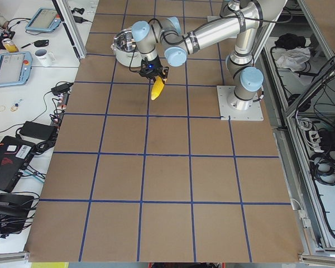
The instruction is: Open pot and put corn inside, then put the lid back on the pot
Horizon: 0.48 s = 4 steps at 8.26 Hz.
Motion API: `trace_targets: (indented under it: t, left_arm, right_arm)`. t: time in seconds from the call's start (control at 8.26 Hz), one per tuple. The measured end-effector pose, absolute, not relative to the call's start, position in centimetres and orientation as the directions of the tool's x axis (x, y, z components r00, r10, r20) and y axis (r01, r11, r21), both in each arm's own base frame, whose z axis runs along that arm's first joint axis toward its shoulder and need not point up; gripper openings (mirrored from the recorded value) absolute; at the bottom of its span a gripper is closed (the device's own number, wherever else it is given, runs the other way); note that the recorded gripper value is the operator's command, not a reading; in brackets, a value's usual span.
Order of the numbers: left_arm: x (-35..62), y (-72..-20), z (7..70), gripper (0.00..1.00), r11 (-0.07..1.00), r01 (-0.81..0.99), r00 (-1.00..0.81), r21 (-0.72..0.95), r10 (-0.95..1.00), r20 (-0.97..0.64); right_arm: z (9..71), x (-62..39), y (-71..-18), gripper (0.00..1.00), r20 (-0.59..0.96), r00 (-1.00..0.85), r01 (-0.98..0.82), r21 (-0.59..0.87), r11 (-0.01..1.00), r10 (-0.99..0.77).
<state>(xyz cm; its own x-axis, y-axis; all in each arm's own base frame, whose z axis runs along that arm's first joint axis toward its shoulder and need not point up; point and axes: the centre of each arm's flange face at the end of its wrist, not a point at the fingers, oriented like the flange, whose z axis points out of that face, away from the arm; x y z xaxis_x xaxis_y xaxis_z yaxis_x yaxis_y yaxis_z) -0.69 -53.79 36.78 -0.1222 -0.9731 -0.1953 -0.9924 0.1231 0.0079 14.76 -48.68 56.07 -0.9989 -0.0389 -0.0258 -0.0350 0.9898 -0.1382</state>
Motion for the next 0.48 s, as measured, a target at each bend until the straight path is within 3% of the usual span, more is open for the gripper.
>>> trace_targets:
  t: [0.48]
  left_arm:
    - [-11.4, -61.1, 45.3, 0.0, 0.026, -0.998, -0.026, 0.063, -1.0, 0.0]
  right_arm:
    - [56.1, 14.8, -48.7, 0.5, -0.025, -0.999, -0.038, -0.14, 0.989, -0.042]
